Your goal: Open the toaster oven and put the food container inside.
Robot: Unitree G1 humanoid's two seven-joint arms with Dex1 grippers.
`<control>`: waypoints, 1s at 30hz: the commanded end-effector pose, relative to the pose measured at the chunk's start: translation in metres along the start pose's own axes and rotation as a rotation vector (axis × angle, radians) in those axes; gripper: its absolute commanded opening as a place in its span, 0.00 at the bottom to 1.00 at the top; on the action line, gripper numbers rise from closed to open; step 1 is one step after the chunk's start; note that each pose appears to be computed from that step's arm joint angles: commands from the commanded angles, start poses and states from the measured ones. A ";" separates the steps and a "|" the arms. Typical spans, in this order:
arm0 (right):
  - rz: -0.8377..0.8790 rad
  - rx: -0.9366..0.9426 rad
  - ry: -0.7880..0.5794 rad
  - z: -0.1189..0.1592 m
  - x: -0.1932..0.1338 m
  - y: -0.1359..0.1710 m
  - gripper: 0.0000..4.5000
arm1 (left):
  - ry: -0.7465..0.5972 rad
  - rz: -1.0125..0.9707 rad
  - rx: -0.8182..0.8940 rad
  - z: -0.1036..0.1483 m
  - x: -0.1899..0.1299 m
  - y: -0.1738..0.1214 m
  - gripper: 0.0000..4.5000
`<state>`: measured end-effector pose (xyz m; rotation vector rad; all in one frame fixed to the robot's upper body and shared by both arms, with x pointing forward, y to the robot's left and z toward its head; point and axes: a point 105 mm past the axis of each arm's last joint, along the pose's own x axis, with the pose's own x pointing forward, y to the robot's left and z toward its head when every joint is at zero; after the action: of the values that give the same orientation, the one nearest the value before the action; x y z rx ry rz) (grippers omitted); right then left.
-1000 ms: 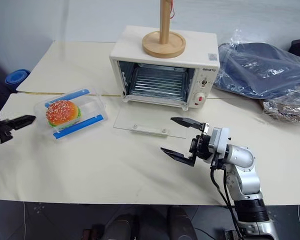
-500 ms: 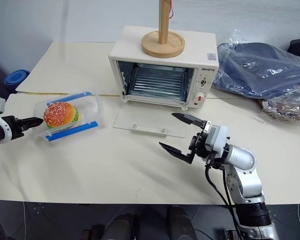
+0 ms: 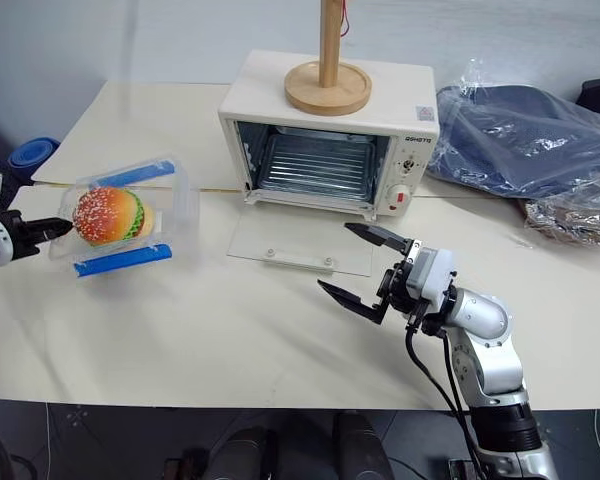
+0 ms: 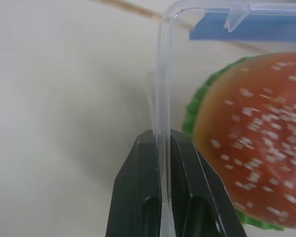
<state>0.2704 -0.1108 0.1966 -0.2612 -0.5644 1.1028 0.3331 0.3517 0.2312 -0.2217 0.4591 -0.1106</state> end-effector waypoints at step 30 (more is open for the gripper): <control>-0.238 -0.037 0.202 -0.020 -0.076 0.007 1.00 | 0.026 -0.386 0.224 0.000 0.086 -0.219 0.40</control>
<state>0.2547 -0.1740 0.1427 -0.3033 -0.3641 0.8398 0.3961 0.1263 0.2229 -0.0757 0.4967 -0.5339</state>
